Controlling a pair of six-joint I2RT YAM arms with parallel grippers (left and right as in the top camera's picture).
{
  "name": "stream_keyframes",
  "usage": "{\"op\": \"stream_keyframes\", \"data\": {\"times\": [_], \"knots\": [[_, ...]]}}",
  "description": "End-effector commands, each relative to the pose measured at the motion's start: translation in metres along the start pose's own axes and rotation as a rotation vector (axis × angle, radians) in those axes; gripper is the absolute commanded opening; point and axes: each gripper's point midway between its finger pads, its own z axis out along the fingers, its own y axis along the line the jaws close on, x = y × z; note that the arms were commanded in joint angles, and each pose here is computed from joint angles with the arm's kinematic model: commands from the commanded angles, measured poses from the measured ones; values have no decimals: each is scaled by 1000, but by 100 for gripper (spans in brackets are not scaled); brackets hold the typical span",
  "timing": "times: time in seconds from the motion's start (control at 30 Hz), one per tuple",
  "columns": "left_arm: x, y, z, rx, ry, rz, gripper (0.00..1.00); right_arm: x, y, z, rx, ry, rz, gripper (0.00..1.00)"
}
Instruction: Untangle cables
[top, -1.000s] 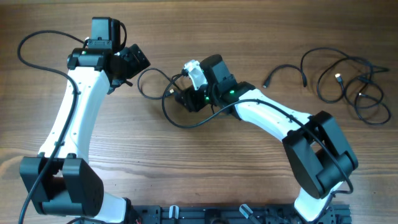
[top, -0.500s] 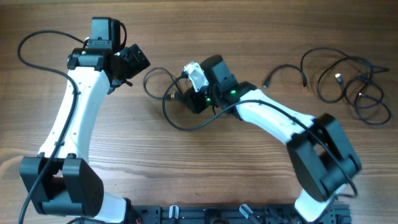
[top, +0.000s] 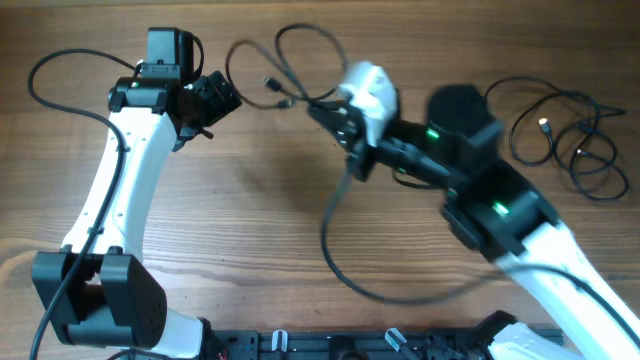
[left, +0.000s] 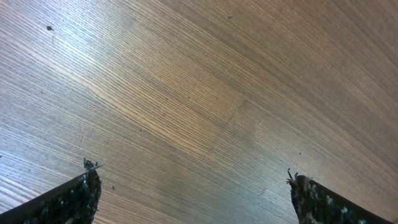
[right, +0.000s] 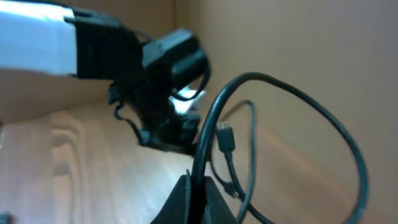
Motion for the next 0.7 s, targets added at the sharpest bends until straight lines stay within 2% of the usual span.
{"op": "stream_keyframes", "data": {"times": [0.0, 0.2, 0.3, 0.5, 0.67], "knots": [[2, 2, 2, -10, 4, -2, 100, -10, -22, -21, 162, 5, -135, 4], [2, 2, 2, -10, 3, -2, 100, 28, -87, -39, 544, 213, -190, 4], [2, 2, 2, -10, 3, -2, 100, 63, -117, -48, 733, 371, -197, 4], [2, 2, 2, -10, 4, -2, 100, 142, -156, -45, 875, 686, -222, 4], [2, 2, 2, -10, 4, -2, 100, 202, -191, -50, 922, 872, -187, 4]]}}
